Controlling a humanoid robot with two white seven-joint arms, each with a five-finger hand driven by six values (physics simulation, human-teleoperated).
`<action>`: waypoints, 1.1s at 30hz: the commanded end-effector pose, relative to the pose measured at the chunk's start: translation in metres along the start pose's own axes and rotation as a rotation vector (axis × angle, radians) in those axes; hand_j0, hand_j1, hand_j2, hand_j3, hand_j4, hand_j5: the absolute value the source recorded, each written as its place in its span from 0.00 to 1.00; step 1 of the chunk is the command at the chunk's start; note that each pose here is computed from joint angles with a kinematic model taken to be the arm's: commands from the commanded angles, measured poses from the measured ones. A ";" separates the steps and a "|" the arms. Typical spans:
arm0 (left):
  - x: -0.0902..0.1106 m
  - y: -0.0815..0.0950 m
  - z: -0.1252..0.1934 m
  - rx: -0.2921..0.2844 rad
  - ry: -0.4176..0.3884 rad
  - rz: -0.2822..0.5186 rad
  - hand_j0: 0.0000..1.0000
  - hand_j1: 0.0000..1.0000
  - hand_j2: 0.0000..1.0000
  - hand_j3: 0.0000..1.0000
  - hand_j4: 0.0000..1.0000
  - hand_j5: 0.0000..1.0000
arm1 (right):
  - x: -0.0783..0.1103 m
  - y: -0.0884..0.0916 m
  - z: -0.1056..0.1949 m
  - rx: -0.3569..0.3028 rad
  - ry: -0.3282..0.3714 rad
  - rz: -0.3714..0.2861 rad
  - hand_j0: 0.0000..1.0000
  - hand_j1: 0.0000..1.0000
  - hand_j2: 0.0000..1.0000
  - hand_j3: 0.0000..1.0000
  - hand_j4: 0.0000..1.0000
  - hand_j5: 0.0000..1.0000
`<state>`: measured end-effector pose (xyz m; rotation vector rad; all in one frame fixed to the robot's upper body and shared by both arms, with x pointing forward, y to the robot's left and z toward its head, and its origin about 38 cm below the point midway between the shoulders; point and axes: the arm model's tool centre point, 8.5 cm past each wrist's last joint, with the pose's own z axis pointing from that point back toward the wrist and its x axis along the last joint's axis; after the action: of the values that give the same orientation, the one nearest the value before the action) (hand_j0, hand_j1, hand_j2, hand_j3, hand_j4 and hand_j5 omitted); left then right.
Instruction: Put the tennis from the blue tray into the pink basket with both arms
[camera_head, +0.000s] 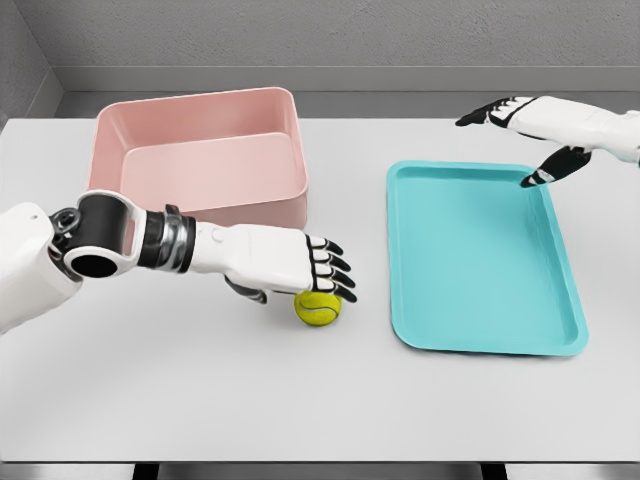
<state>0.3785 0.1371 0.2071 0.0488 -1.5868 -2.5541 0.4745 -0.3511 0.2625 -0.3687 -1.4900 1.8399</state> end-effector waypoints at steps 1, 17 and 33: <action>-0.001 0.001 0.000 0.020 -0.007 0.031 1.00 1.00 1.00 1.00 1.00 1.00 | -0.002 -0.001 0.003 -0.003 0.009 -0.005 1.00 1.00 1.00 1.00 1.00 1.00; -0.015 -0.019 -0.023 -0.001 0.012 0.087 1.00 1.00 1.00 1.00 1.00 1.00 | -0.001 0.012 0.002 0.017 0.003 -0.021 1.00 1.00 1.00 1.00 1.00 1.00; -0.016 -0.036 -0.028 -0.026 0.022 0.113 1.00 1.00 1.00 1.00 1.00 1.00 | 0.000 0.010 -0.002 0.001 -0.004 -0.028 1.00 1.00 1.00 1.00 1.00 1.00</action>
<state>0.3921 0.1290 0.1616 -0.0213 -1.5058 -2.4803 0.4723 -0.3492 0.2515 -0.3436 -1.4842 1.8323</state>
